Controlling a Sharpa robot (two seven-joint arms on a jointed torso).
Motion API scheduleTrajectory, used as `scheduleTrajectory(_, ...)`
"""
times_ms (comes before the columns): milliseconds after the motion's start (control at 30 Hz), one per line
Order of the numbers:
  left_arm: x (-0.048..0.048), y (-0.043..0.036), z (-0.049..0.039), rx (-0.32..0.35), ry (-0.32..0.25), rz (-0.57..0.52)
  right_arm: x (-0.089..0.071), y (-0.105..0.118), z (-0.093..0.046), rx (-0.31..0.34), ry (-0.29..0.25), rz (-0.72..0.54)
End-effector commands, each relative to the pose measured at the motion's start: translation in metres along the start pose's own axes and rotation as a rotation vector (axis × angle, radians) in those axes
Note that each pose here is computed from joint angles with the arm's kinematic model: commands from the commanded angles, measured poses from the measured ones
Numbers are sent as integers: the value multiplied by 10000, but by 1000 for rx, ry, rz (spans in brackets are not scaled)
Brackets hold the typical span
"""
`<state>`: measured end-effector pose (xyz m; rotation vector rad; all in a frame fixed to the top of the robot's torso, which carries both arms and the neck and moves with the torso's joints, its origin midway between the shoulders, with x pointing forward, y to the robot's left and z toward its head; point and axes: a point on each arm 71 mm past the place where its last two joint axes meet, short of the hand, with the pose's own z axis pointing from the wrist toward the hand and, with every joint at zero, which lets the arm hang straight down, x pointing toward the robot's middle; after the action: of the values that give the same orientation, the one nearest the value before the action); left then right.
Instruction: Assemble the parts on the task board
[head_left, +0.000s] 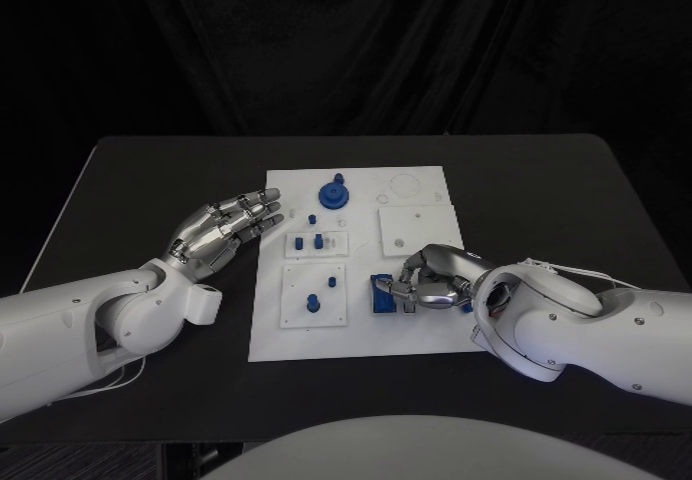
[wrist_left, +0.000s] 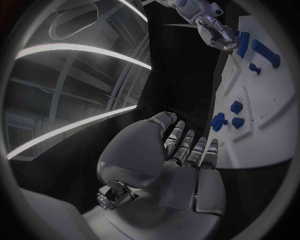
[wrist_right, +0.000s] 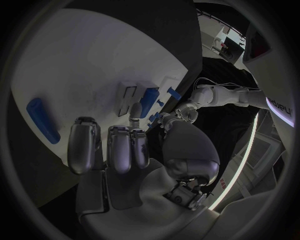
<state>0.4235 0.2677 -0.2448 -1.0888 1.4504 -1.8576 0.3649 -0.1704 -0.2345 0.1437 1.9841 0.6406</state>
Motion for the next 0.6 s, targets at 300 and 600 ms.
scheduleTrajectory(300,18,-31,3,55,20,-12,-13,3,-5,-20,-18,32)
scheduleTrajectory(600,11,-33,-7,54,18,-12,-43,13,-71,-69,-37,58)
